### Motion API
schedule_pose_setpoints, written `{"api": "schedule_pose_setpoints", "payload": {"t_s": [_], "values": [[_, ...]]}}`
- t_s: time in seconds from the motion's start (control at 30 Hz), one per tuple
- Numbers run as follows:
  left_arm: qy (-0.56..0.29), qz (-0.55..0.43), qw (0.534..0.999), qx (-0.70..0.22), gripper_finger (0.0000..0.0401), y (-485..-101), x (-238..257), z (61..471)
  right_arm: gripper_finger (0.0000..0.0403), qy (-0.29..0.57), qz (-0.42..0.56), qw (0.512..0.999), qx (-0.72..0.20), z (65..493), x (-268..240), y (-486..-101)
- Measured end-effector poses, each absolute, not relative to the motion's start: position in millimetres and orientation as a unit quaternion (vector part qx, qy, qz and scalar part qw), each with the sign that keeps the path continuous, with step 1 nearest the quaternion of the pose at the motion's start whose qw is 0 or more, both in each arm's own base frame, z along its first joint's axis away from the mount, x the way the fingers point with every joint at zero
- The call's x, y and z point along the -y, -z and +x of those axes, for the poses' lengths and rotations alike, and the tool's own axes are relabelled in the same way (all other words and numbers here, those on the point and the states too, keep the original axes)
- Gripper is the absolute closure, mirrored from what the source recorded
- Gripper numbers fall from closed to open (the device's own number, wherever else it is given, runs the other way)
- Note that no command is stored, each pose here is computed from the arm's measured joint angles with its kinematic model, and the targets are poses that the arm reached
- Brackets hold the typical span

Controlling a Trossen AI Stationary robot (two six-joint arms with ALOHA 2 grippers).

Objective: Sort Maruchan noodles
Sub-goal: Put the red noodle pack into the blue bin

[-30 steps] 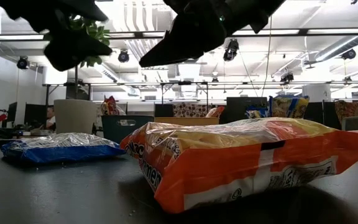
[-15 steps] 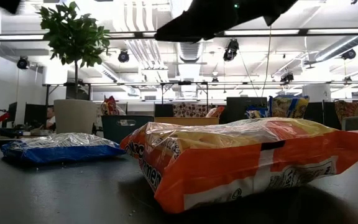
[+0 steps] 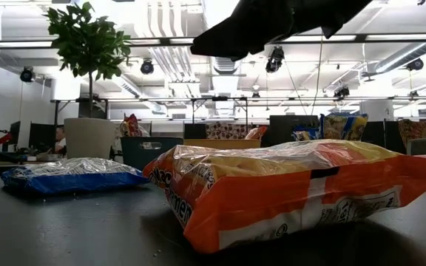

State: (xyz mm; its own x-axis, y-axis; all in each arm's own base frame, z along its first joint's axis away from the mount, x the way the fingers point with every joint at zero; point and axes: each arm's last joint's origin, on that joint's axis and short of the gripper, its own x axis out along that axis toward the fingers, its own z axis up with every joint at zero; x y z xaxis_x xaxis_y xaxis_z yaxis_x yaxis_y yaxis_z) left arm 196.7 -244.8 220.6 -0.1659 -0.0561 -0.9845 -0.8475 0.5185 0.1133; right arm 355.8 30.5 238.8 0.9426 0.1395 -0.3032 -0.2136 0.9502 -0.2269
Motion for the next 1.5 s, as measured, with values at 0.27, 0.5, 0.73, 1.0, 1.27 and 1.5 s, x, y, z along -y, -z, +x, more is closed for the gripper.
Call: {"api": "schedule_pose_setpoints", "payload": {"t_s": [0.27, 0.5, 0.73, 1.0, 1.27, 1.5], "values": [[-0.396, -0.322, 0.548, -0.662, 0.0170, -205, 247, 185, 0.0216, -0.089, -0.121, 0.978, -0.145, 356, -30, -239], [-0.397, -0.323, 0.570, -0.642, 0.0172, -199, 245, 185, 0.0216, -0.086, -0.100, 0.980, -0.149, 356, -31, -238], [-0.397, -0.314, 0.572, -0.645, 0.0189, -186, 241, 182, 0.0216, -0.084, -0.084, 0.980, -0.159, 355, -31, -237], [-0.381, -0.296, 0.597, -0.640, 0.0233, -184, 237, 186, 0.0216, -0.085, -0.077, 0.980, -0.160, 355, -33, -237], [-0.376, -0.286, 0.625, -0.622, 0.0310, -184, 236, 189, 0.0216, -0.086, -0.084, 0.980, -0.158, 355, -33, -237], [-0.377, -0.277, 0.662, -0.585, 0.0361, -184, 234, 191, 0.0216, -0.087, -0.086, 0.978, -0.169, 354, -33, -235]]}}
